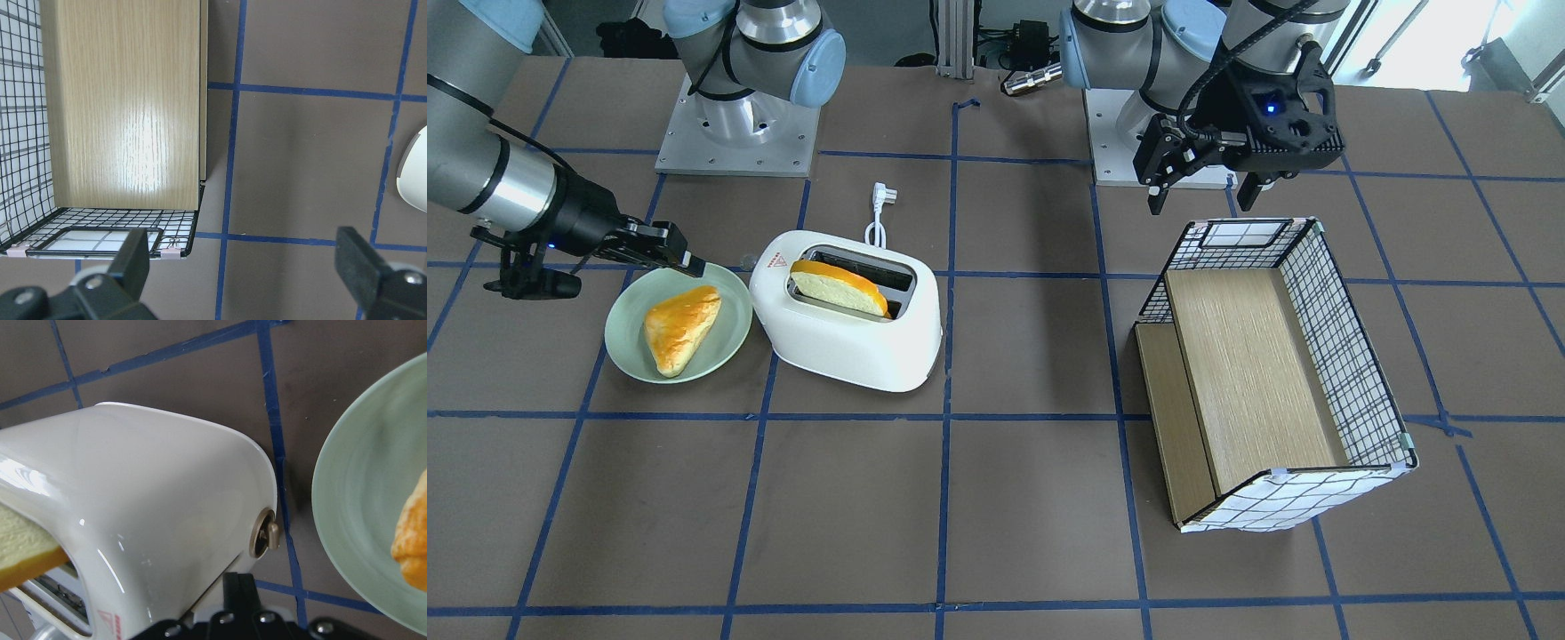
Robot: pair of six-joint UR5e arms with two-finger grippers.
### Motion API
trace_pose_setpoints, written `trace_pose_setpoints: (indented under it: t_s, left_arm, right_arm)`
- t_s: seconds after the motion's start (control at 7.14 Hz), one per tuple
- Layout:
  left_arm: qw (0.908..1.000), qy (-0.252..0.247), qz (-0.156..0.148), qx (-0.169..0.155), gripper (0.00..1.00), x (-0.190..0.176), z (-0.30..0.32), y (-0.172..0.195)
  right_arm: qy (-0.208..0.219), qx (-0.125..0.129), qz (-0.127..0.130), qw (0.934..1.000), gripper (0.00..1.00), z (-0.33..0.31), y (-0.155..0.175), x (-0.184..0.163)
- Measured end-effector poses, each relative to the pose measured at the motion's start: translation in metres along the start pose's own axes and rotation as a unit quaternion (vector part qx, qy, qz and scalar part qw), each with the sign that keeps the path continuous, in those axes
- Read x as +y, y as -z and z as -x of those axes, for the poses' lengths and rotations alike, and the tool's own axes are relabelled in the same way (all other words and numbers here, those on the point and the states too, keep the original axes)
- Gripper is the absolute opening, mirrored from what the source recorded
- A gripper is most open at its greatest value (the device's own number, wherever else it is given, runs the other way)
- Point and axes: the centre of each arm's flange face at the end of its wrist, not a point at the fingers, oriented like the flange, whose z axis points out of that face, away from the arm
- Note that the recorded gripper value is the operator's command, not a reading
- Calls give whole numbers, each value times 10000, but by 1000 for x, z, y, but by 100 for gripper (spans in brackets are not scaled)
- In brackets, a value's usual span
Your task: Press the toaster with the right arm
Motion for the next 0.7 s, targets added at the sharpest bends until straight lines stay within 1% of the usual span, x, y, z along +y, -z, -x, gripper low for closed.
trace_pose_setpoints:
  t_s: [0.14, 0.28, 0.42, 0.56, 0.7]
  left_arm:
    - [10000, 0, 0, 0, 100, 0, 0, 0]
    - [10000, 0, 0, 0, 100, 0, 0, 0]
    - [10000, 0, 0, 0, 100, 0, 0, 0]
    - [10000, 0, 0, -2, 100, 0, 0, 0]
    - [10000, 0, 0, -3, 100, 0, 0, 0]
  right_arm:
    - [-11, 331, -36, 9994, 0, 24, 35, 0]
    - [-15, 765, -82, 9970, 0, 59, 65, 5]
    - [15, 1258, -167, 9919, 0, 99, 82, 14]
    - [22, 1637, -272, 9861, 0, 137, 85, 25]
    - [-3, 1902, -378, 9810, 0, 171, 79, 38]
